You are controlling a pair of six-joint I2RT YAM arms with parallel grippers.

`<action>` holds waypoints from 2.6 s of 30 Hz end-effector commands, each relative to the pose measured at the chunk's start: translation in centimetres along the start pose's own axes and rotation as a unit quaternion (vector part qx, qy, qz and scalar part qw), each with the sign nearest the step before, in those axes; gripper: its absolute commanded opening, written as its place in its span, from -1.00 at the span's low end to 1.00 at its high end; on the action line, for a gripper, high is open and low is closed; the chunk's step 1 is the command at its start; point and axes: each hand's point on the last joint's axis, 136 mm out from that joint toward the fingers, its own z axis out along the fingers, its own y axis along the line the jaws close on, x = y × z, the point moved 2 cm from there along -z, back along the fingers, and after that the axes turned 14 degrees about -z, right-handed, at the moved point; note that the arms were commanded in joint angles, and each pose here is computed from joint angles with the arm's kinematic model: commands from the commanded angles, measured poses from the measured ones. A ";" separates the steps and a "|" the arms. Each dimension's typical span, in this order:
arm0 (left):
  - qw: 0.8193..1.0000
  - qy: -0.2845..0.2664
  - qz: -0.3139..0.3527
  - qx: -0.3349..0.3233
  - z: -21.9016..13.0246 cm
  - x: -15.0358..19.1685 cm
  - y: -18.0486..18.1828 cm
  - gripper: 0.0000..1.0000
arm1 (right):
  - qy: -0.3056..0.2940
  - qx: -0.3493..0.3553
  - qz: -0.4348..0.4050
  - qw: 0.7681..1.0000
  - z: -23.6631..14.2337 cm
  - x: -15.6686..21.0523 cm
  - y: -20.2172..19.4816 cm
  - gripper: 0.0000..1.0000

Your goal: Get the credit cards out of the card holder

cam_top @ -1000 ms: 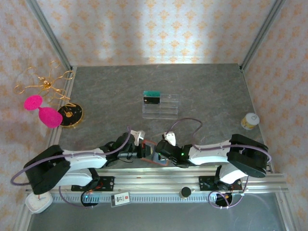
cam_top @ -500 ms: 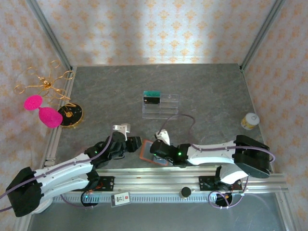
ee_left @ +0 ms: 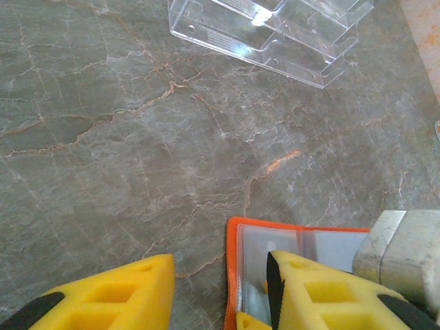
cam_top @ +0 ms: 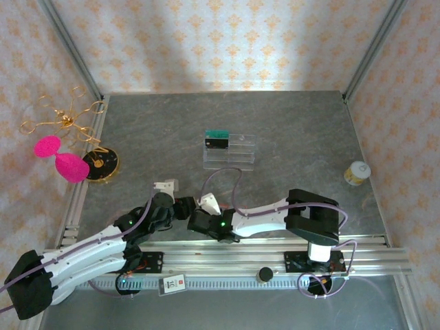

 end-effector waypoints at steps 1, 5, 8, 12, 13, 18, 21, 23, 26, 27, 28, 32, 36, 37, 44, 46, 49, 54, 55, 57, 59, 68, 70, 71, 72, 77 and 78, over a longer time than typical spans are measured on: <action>1.000 0.005 -0.003 -0.003 0.0 0.3 0.7 -0.18 | 0.044 0.034 -0.020 0.998 1.1 2.5 -1.0 -0.48; 1.000 0.016 -0.002 0.010 0.0 0.7 0.4 -0.18 | 0.037 0.031 -0.010 0.999 1.1 2.5 -1.1 -0.86; 0.999 0.033 -0.003 0.033 0.1 1.3 -0.1 -0.19 | -0.013 0.000 0.009 1.000 -0.2 0.9 -0.9 -1.00; 0.996 0.059 -0.004 0.070 0.2 2.0 -1.4 -0.29 | -0.075 -0.080 0.021 0.994 -2.2 -1.2 -0.1 -1.00; 0.994 0.068 -0.006 0.083 0.3 2.3 -1.9 -0.33 | -0.085 -0.105 0.027 0.991 -2.5 -1.5 0.1 -1.00; 0.987 0.106 -0.019 0.119 0.7 3.6 -3.0 -0.60 | -0.112 -0.169 0.055 0.978 -3.7 -2.3 0.4 -1.00; 0.984 0.121 -0.023 0.128 1.0 4.4 -3.2 -0.69 | -0.113 -0.171 0.063 0.977 -3.8 -2.0 0.2 -1.00; 0.982 0.131 -0.026 0.134 1.1 4.9 -3.4 -0.79 | -0.113 -0.170 0.068 0.977 -3.7 -1.7 0.0 -1.00; 0.981 0.147 -0.025 0.123 1.6 5.6 -3.0 -0.82 | -0.117 -0.170 0.076 0.976 -3.8 -1.7 -0.2 -1.00; 0.981 0.151 -0.025 0.117 1.7 5.9 -2.8 -0.83 | -0.119 -0.170 0.079 0.975 -3.9 -1.7 -0.3 -1.00; 0.981 0.156 -0.025 0.113 1.9 6.1 -2.6 -0.84 | -0.123 -0.174 0.081 0.974 -4.1 -1.8 -0.2 -1.00; 0.981 0.177 -0.023 0.079 2.6 7.1 -1.5 -0.94 | -0.133 -0.178 0.090 0.971 -4.5 -1.9 -0.4 -1.00; 0.980 0.189 -0.023 0.054 3.2 7.6 -0.8 -0.98 | -0.136 -0.177 0.097 0.970 -4.6 -1.8 -0.7 -1.00; 0.980 0.190 -0.022 0.050 3.3 7.6 -0.7 -0.98 | -0.138 -0.177 0.098 0.970 -4.6 -1.8 -0.8 -1.00; 0.978 0.191 -0.023 0.082 3.1 7.5 -2.2 -0.88 | -0.134 -0.166 0.104 0.971 -4.8 -1.5 -1.3 -0.72; 0.977 0.193 -0.022 0.093 3.0 7.4 -2.9 -0.84 | -0.143 -0.142 0.121 0.972 -5.5 -1.4 -2.8 -0.38; 0.975 0.196 -0.014 0.100 3.0 7.3 -3.9 -0.79 | -0.160 -0.107 0.160 0.968 -6.7 -0.8 -5.4 -0.30; 0.971 0.216 0.004 0.105 3.2 7.9 -5.6 -0.78 | -0.155 -0.055 0.205 0.965 -7.3 0.7 -8.3 -0.39; 0.968 0.225 0.006 0.106 3.4 8.3 -5.9 -0.78 | -0.162 -0.051 0.213 0.962 -7.8 0.7 -8.8 -0.40; 0.964 0.242 0.013 0.107 3.7 9.1 -6.6 -0.78 | -0.165 -0.035 0.229 0.959 -8.1 0.9 -9.7 -0.42; 0.959 0.262 0.026 0.106 4.0 10.3 -7.3 -0.78 | -0.167 -0.024 0.235 0.957 -8.4 1.2 -10.3 -0.44; 0.942 0.330 0.045 0.053 6.0 14.8 -5.7 -1.00 | -0.137 -0.036 0.239 0.961 -8.1 2.5 -10.1 -0.84; 0.943 0.323 0.046 0.057 5.8 14.6 -6.0 -1.00 | -0.120 -0.056 0.243 0.961 -7.4 3.2 -9.6 -0.95; 0.944 0.321 0.046 0.059 5.8 14.5 -6.0 -1.00 | -0.110 -0.067 0.245 0.961 -7.1 3.5 -9.3 -0.99; 0.945 0.318 0.045 0.063 5.7 14.3 -6.1 -1.00 | -0.103 -0.084 0.246 0.960 -6.7 3.7 -8.9 -1.00; 0.946 0.315 0.043 0.067 5.6 14.3 -6.1 -1.00 | -0.078 -0.154 0.250 0.953 -5.1 4.3 -7.0 -1.00; 0.946 0.315 0.044 0.068 5.6 14.3 -6.0 -1.00 | -0.073 -0.158 0.249 0.953 -4.8 4.4 -6.9 -1.00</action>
